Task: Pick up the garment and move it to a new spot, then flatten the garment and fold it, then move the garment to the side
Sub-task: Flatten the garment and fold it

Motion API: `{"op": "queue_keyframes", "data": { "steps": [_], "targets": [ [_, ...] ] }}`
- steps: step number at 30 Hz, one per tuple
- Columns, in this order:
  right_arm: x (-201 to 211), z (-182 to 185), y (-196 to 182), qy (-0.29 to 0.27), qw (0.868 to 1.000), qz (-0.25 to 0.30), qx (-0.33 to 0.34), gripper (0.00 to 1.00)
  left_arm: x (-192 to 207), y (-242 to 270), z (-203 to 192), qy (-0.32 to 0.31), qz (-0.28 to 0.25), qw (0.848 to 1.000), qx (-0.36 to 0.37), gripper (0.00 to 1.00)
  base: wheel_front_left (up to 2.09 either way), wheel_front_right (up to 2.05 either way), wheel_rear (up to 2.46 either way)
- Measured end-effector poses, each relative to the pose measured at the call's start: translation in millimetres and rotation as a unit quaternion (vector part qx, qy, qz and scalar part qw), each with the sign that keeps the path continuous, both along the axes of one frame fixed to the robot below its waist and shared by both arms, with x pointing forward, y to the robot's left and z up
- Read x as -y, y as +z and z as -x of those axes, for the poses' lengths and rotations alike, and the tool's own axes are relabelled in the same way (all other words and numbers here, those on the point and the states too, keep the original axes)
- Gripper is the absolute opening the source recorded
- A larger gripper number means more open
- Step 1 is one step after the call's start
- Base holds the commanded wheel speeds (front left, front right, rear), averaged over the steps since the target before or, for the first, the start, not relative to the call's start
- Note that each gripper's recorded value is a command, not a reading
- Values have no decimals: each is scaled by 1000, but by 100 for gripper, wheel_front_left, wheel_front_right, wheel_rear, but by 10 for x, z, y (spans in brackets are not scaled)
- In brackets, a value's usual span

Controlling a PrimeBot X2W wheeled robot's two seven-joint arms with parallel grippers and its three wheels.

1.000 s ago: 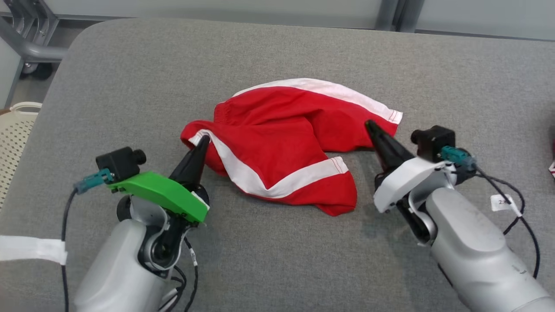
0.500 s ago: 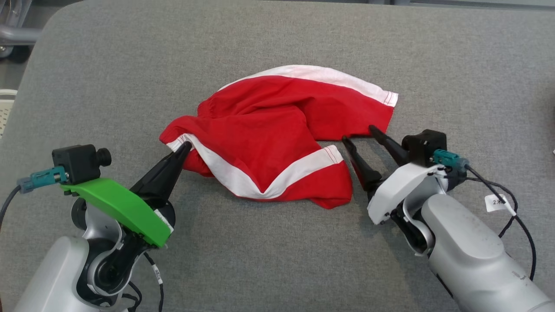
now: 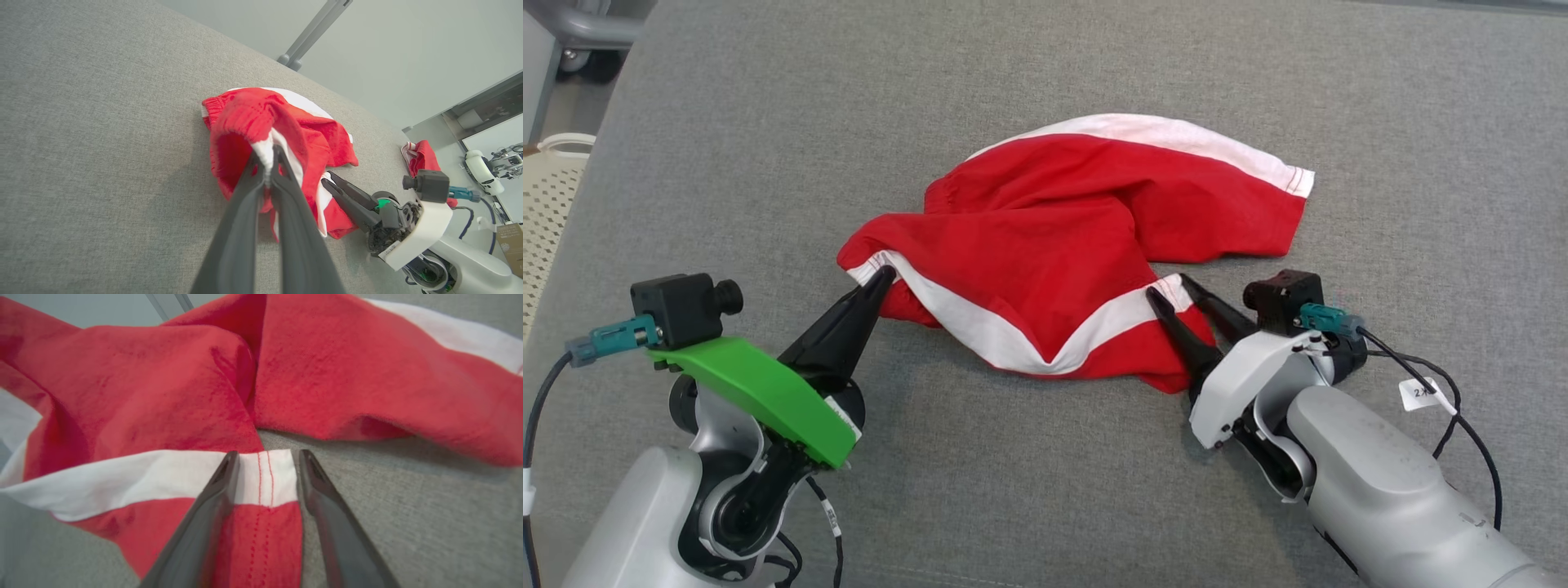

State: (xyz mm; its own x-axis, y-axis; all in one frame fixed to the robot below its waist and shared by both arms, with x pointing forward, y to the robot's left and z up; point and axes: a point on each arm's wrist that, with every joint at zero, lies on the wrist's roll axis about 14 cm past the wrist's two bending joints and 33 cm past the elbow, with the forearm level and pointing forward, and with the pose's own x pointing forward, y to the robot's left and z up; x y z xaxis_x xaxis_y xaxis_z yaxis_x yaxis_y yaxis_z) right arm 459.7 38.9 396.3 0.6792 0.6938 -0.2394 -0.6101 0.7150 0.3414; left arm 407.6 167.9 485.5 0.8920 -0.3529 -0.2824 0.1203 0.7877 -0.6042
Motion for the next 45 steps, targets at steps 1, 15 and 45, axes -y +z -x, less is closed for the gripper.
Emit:
{"op": "queue_keyframes", "data": {
  "steps": [1,15,45],
  "targets": [
    [-13,14,9,2,1000,-2,-2,0,-7,10,6,2,0,1000,2,0,0,0,0],
    [615,-237,548,-56,996,-25,73,0,-89,253,-9,16,8,999,36,0,0,0,0],
    [1587,-1966,3493,-220,892,-52,391,0,642,2316,-2043,-41,-66,934,349,0,0,0,0]
  ]
}}
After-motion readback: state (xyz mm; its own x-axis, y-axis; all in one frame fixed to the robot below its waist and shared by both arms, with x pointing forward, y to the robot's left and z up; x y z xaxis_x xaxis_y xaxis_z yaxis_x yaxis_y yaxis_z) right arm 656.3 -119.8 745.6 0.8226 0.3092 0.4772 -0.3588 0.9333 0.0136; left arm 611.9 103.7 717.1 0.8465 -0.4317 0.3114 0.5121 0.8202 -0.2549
